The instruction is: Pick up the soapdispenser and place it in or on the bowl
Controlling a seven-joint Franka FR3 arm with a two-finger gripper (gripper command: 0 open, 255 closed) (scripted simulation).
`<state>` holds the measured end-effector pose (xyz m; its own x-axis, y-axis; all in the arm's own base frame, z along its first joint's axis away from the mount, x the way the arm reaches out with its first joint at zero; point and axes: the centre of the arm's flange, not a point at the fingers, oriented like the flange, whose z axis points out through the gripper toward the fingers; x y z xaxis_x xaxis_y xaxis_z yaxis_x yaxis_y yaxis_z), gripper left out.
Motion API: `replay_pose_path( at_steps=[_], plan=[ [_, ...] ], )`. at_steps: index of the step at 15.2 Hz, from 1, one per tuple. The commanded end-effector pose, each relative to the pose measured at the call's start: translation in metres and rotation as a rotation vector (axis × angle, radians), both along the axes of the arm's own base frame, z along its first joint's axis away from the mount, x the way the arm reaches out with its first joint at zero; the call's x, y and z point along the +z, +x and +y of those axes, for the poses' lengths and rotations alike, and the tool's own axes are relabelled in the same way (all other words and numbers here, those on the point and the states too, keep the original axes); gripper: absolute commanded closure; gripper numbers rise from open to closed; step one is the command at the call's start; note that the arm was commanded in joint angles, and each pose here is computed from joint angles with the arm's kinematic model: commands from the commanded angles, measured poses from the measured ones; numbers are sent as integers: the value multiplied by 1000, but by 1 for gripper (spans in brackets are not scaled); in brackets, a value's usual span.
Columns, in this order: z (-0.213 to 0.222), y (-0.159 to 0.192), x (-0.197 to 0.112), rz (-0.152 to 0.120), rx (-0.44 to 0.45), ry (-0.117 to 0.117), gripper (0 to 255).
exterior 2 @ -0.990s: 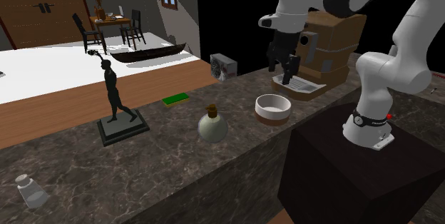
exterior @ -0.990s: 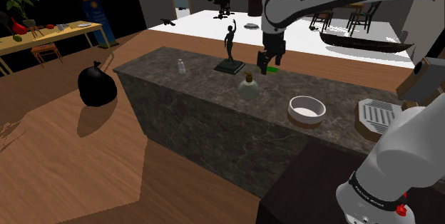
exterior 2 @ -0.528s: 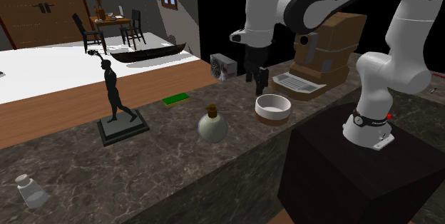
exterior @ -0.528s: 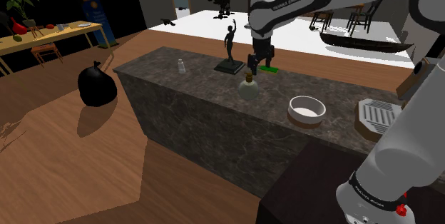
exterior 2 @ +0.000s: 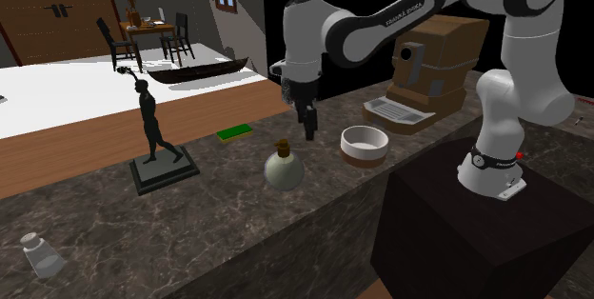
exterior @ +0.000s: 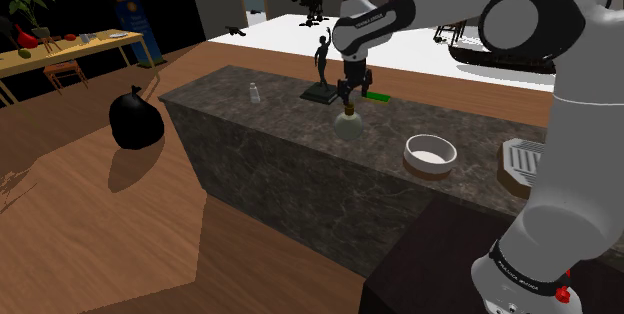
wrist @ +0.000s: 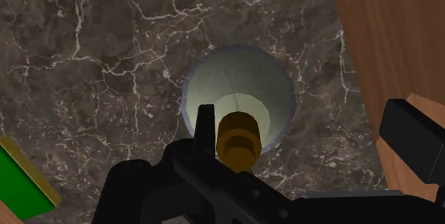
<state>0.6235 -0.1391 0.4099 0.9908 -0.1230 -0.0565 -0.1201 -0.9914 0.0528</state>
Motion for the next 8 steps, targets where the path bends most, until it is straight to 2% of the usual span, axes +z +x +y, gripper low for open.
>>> replay_pose_path(
  at_steps=[1, 5, 8],
  plan=[
    [-15, 23, -13, 8, -12, 6, 0],
    [-39, 59, -38, 20, -34, 16, 0],
    [-40, 58, -54, 20, -34, 16, 0]
  ],
)
